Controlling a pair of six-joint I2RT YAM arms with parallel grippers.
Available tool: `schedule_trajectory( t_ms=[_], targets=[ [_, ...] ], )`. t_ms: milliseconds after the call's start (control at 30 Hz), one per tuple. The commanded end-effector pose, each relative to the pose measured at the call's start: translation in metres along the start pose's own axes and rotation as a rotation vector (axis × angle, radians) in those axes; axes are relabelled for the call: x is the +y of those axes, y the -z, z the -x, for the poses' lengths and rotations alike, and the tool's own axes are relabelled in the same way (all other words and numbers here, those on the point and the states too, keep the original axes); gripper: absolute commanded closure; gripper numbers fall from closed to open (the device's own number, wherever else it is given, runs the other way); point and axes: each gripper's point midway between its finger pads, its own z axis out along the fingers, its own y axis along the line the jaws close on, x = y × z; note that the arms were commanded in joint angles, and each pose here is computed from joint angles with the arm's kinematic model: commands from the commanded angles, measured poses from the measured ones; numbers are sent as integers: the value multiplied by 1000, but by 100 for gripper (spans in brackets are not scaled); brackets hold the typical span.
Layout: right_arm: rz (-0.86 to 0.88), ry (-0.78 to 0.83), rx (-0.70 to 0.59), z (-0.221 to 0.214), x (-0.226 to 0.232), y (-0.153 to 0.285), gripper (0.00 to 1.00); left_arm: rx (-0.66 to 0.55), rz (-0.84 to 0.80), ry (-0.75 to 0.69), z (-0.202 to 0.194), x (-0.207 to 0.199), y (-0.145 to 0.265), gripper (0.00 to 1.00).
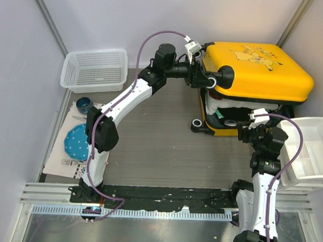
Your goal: Open, take out, and arrange the luggage
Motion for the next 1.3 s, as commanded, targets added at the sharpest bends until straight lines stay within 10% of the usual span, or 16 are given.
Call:
schedule_trajectory(
  t_ms=[0,300,467,700,1267],
  targets=[
    [-109,60,-281,59,-25,-7,51,-200,-30,-117,79,-25,19,100],
    [-201,42,-389,118,-65,-32,44,-214,-37,-90,85,-21,25,100],
    [-226,29,-468,168,-78,-41,42,-239,1,-15,86,-9,35,36],
    [-264,40,-541,232,-89,-67,41,-399,177,1,107,32,105,0],
    [-430,86,-687,360,-151,-197,34,-153,391,-61,-25,45,158,1]
  ],
)
